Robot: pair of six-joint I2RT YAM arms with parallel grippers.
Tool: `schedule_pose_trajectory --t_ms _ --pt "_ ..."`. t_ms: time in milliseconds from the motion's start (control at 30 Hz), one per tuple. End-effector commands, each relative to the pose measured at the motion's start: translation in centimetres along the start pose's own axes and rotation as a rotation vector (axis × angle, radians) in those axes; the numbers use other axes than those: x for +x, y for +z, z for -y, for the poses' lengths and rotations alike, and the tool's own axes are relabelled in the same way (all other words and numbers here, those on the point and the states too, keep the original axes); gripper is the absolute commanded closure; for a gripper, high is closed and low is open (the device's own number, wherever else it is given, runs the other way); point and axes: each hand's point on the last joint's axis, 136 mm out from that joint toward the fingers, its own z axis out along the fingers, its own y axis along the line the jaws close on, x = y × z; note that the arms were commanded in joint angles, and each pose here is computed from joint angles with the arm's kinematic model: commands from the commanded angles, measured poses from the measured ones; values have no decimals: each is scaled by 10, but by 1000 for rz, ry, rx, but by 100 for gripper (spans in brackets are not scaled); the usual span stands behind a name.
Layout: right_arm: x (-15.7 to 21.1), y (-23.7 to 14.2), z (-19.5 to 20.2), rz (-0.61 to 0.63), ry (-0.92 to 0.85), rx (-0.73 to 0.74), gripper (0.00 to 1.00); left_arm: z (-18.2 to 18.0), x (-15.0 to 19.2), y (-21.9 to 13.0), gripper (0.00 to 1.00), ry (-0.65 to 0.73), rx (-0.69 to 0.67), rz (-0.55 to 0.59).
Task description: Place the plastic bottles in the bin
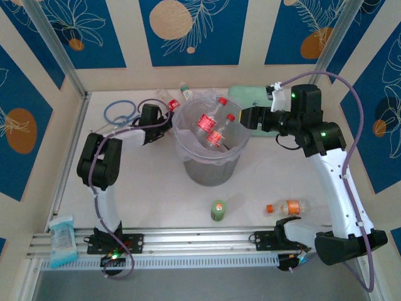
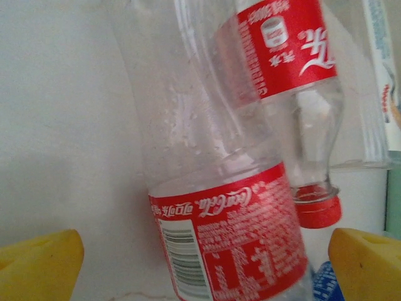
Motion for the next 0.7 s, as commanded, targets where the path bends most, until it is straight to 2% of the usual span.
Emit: schedule_pose_trajectory --t_ms 0,167,333,667 --pt "8 -5 -4 -16 28 -21 27 -1 12 13 1 -19 19 -42" --pt "16 -9 5 -19 40 15 27 -7 13 11 18 -15 5 -28" --pt "16 -13 7 -2 42 20 28 4 0 -9 33 10 23 17" --pt "18 -8 5 -6 58 -15 28 27 -34 -78 50 127 37 138"
